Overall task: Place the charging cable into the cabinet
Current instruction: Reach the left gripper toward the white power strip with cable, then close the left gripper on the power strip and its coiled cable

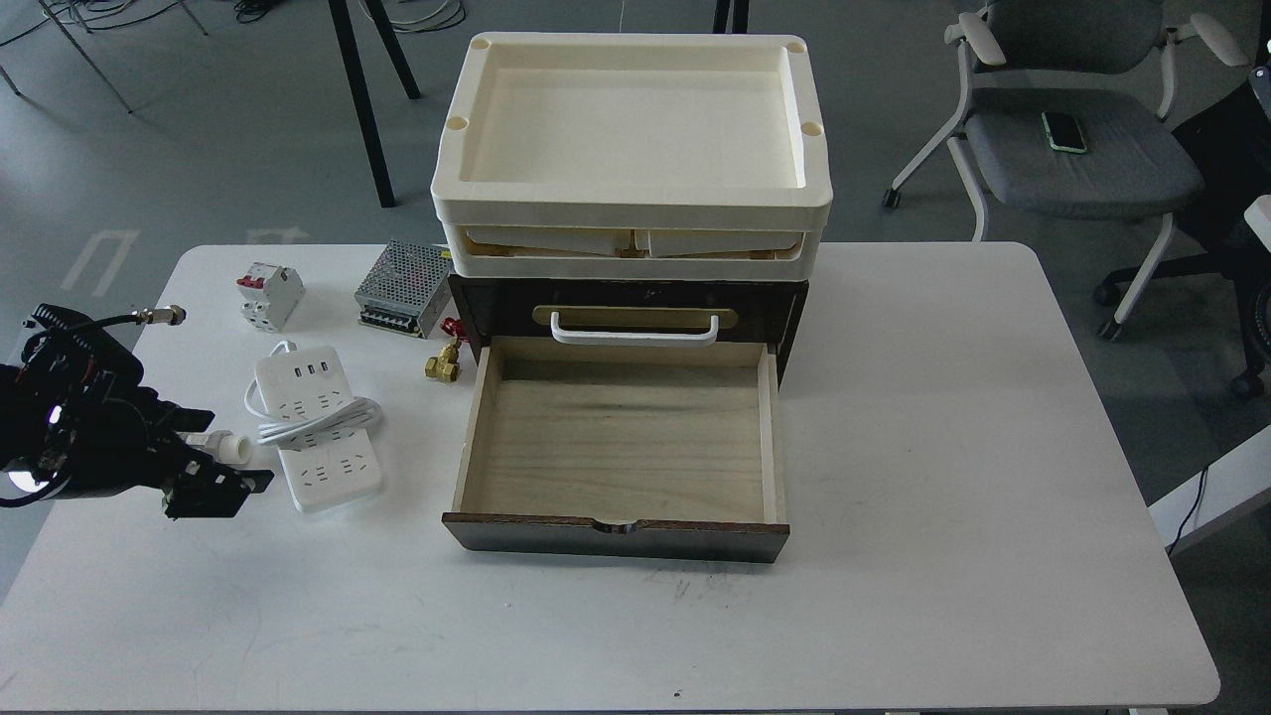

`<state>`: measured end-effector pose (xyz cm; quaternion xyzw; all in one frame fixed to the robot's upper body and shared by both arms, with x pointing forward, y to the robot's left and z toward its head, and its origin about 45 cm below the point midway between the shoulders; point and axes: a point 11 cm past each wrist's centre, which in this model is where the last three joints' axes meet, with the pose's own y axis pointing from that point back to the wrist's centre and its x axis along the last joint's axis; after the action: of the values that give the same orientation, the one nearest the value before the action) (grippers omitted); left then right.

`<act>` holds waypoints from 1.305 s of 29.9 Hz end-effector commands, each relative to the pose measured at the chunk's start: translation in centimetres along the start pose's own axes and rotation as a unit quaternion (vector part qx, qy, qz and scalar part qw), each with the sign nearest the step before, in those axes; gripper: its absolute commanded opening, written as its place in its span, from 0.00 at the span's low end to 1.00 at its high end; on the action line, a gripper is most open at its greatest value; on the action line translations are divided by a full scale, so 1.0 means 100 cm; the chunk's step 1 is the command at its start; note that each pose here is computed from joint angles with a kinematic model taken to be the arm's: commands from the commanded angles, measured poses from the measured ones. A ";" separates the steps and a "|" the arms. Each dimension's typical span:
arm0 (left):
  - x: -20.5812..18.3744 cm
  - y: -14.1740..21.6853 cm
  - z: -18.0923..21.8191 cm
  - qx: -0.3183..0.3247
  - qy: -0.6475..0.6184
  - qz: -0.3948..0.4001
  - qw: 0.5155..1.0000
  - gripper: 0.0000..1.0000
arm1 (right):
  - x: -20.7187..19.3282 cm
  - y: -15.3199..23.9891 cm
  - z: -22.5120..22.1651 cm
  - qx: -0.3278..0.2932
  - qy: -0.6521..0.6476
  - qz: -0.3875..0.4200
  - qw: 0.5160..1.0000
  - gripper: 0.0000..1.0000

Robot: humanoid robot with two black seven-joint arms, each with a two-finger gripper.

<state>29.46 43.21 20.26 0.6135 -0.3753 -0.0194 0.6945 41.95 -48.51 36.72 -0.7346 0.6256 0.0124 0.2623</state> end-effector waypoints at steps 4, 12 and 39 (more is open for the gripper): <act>0.015 -0.020 0.010 -0.018 -0.005 0.038 0.999 0.90 | 0.001 0.002 0.002 -0.002 -0.001 0.002 1.000 1.00; 0.029 -0.050 0.006 -0.019 0.014 0.076 0.997 0.88 | 0.003 0.005 0.005 -0.007 -0.001 0.005 1.000 1.00; 0.001 -0.096 -0.002 0.001 0.039 0.076 0.996 0.66 | 0.007 0.009 0.006 -0.004 0.000 0.010 1.000 1.00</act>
<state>33.80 40.93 12.04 0.5835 -0.3936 0.0571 0.7080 41.47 -49.01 35.63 -0.7295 0.6334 0.0177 0.2575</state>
